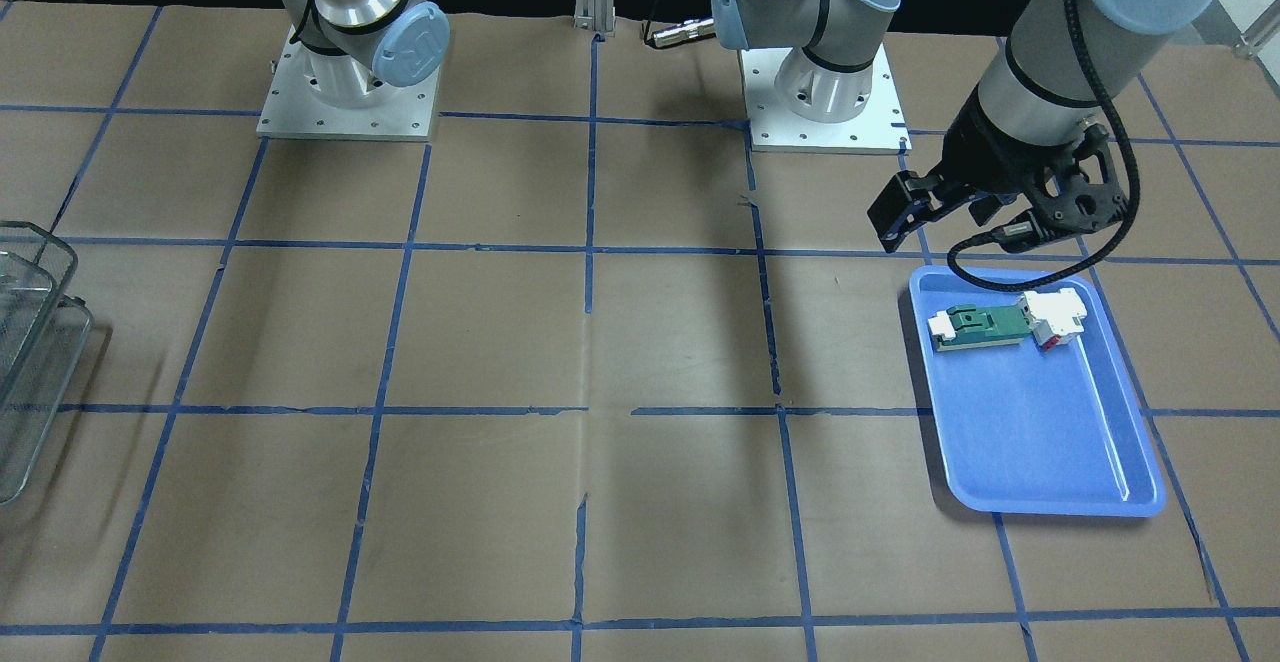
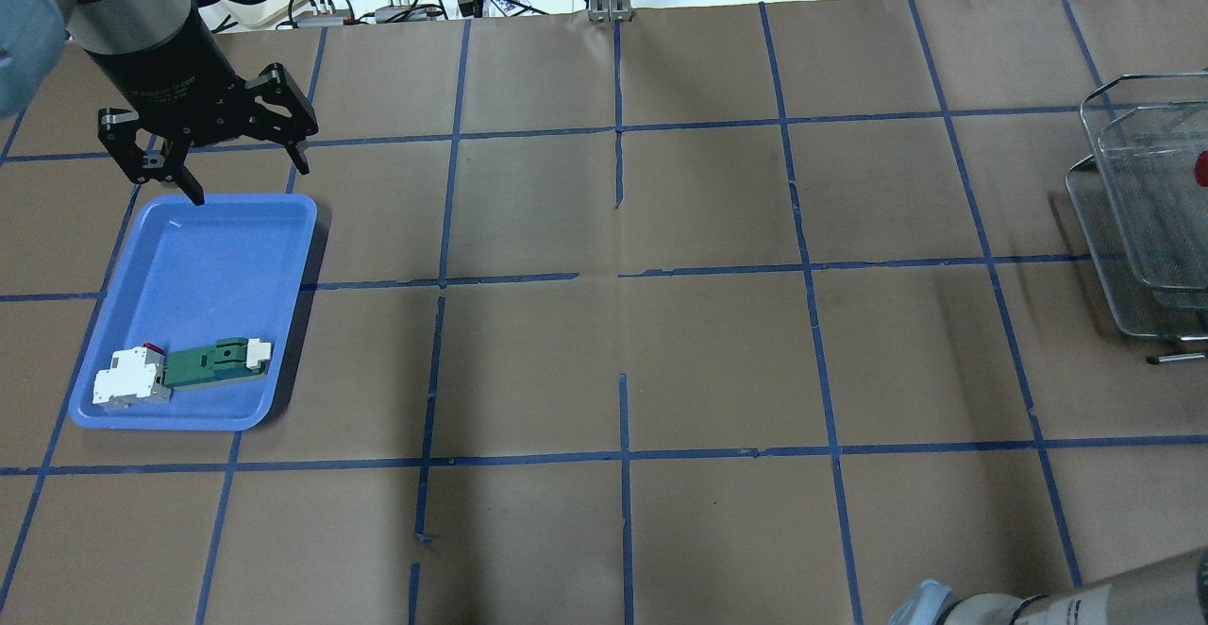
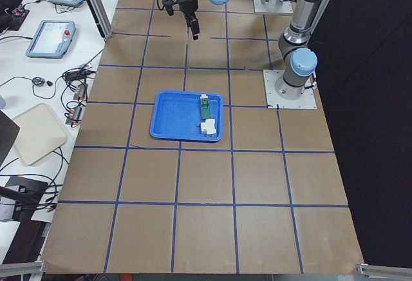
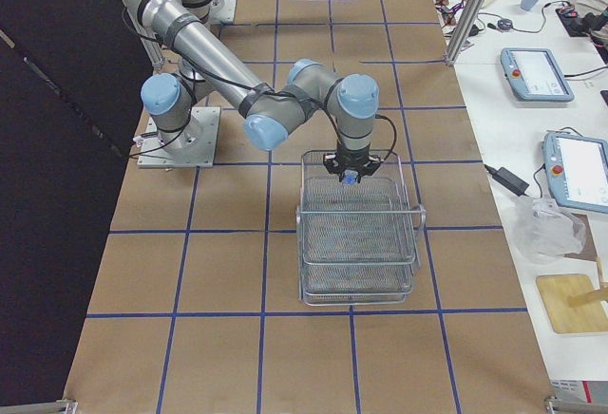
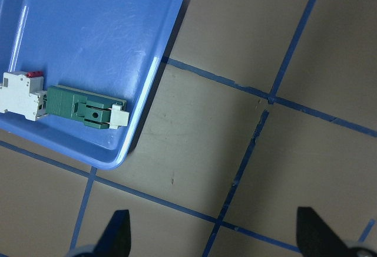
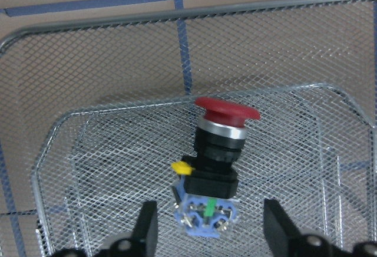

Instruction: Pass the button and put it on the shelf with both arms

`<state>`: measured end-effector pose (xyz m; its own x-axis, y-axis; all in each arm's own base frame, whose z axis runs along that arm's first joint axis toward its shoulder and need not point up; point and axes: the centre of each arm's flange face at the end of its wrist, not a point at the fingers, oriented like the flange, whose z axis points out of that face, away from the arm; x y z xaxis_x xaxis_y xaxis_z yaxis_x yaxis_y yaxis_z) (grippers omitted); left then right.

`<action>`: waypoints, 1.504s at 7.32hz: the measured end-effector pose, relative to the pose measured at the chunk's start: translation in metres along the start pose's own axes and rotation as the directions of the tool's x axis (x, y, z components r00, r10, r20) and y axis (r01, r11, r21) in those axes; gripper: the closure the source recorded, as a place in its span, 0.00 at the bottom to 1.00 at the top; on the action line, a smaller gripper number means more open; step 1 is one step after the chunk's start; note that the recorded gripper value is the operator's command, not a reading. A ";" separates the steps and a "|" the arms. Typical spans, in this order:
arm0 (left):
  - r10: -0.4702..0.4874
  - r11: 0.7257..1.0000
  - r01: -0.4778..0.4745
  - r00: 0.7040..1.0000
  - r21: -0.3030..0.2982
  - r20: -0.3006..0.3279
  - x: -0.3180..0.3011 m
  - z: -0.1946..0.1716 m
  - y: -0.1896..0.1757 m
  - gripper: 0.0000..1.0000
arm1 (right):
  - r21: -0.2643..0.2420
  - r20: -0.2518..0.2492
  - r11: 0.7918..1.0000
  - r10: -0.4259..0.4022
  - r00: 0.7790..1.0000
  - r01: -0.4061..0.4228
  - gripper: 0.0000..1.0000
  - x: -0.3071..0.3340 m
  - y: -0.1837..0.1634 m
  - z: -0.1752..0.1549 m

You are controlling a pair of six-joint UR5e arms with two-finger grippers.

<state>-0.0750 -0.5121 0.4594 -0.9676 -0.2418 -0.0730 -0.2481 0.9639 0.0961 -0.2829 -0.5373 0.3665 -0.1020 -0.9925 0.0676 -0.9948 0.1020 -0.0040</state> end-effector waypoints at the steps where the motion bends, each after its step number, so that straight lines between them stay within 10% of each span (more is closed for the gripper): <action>1: 0.094 0.996 -0.094 0.996 -0.008 -0.002 0.002 0.004 0.009 0.00 | 0.000 0.003 1.000 0.001 1.000 -0.001 0.00 0.000 0.000 -0.001; 5: 0.230 0.973 -0.230 0.965 0.017 -0.125 0.006 -0.002 0.035 0.00 | 0.009 0.020 0.999 0.047 0.999 -0.047 0.00 -0.013 -0.040 -0.039; 9: 0.230 0.973 -0.232 0.965 0.005 -0.127 0.006 -0.004 0.047 0.00 | 0.023 0.025 0.964 0.263 0.965 -0.263 0.00 -0.012 -0.197 -0.081; 11: 0.233 0.972 -0.234 0.969 -0.007 -0.077 0.001 -0.001 0.051 0.00 | 0.039 -0.004 0.914 0.405 0.914 -0.405 0.00 -0.017 -0.282 -0.100</action>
<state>-0.0889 -0.4635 0.4653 -0.9995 -0.0181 0.0277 -0.0147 0.9930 0.1172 -0.0004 -0.5421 0.4664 -0.4963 -0.8658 0.0637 -0.8676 0.4922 -0.0703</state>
